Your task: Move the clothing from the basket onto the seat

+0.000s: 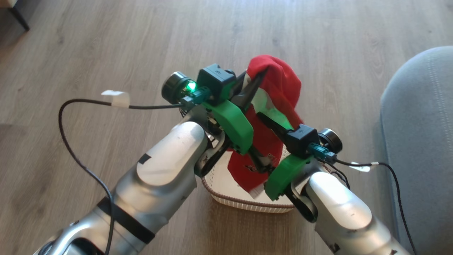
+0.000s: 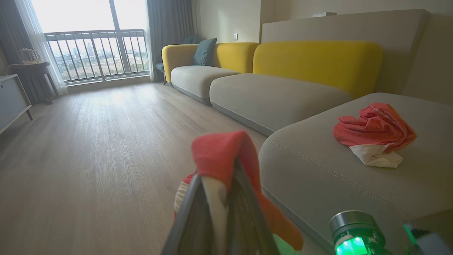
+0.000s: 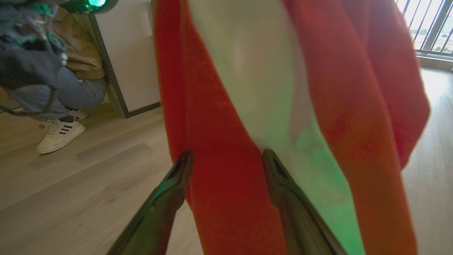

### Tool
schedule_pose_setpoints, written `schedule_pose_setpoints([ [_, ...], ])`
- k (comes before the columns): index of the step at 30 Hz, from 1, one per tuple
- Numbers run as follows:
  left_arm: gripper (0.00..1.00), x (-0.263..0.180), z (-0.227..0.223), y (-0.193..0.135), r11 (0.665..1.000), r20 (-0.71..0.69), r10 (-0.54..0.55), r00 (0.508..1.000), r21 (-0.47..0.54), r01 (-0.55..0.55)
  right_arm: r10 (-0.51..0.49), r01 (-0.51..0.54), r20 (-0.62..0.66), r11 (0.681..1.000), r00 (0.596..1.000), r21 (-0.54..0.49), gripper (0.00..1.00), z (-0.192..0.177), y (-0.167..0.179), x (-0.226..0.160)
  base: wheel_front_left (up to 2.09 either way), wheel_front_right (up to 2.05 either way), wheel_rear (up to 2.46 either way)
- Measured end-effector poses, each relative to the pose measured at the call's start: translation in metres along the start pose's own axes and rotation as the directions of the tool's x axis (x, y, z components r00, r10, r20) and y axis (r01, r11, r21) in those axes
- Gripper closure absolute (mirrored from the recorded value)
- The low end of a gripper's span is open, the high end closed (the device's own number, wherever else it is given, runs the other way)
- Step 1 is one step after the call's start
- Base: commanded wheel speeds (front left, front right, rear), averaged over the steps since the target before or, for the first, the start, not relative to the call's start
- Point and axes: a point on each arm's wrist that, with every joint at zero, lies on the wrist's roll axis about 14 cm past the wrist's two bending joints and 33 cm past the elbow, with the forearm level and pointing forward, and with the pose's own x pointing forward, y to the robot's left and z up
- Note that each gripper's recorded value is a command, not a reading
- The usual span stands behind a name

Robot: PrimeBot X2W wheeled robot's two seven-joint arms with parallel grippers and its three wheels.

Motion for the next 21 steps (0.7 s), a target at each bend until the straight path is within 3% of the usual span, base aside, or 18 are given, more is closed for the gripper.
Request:
schedule_pose_setpoints([
  [9,1.00,-0.007,-0.015,-0.006,1.000,-0.051,-0.008,0.999,-0.002,0.008,0.096,-0.096,0.026,0.995,0.995,0.002,0.00,0.010,0.025,0.020,0.00,0.00,0.00],
  [21,1.00,-0.008,-0.012,-0.023,0.999,-0.058,-0.052,0.997,-0.002,0.052,-0.017,0.017,0.004,1.000,1.000,-0.011,0.00,0.006,-0.012,0.017,0.00,0.00,0.00],
])
